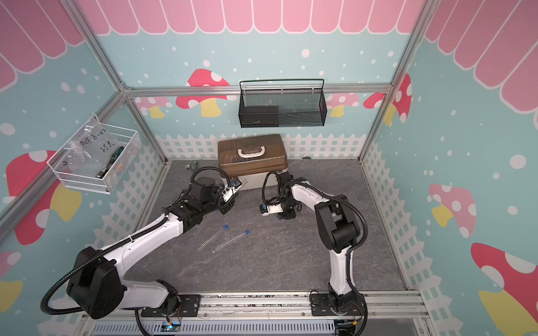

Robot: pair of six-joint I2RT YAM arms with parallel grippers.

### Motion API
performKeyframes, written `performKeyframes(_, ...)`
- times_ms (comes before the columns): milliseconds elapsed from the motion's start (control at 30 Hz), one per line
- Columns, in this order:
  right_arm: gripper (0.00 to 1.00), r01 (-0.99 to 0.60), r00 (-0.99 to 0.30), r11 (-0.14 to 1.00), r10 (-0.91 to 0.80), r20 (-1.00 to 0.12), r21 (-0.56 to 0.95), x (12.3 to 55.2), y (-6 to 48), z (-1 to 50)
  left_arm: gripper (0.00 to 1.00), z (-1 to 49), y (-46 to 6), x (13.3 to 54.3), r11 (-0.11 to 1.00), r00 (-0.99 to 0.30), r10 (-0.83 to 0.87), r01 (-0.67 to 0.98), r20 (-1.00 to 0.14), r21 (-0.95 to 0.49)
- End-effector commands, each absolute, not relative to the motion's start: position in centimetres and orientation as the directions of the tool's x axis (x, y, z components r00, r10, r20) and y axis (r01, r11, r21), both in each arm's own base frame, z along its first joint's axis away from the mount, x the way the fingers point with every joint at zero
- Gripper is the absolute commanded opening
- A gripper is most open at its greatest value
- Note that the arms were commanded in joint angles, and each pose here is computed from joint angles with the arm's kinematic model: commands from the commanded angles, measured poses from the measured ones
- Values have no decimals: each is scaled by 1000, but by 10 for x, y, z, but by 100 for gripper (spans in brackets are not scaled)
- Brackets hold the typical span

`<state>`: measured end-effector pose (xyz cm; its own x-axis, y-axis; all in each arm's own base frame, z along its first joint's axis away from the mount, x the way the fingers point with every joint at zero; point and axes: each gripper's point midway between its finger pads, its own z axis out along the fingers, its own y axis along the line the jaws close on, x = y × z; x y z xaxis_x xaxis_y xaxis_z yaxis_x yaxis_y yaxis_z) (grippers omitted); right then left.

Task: Insert stoppers into test tubes
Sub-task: Pick up the stopper from the center of the board, then place the stopper at the center of the board.

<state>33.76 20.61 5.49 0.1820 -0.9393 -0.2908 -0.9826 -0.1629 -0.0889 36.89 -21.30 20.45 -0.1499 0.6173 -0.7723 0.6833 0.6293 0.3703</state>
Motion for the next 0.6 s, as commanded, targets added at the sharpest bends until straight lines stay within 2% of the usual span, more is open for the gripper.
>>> performKeyframes(0, 13, -996, 81, -64, -928, -363, -59, 305, 213, 74, 0, 206, -206, 368, 626, -136, 634, 668, -761, 402)
performKeyframes(100, 13, -998, 31, -13, -945, -325, -56, 283, 209, 71, 0, 199, -204, 370, 629, -143, 643, 658, -753, 413)
performKeyframes(300, 13, -993, 94, -65, -939, -330, -97, 245, 233, 62, 0, 184, -198, 362, 652, -213, 629, 669, -747, 358)
performKeyframes(567, 13, -991, 123, -96, -935, -333, -95, 237, 251, 40, 0, 164, -175, 334, 671, -276, 637, 658, -720, 341)
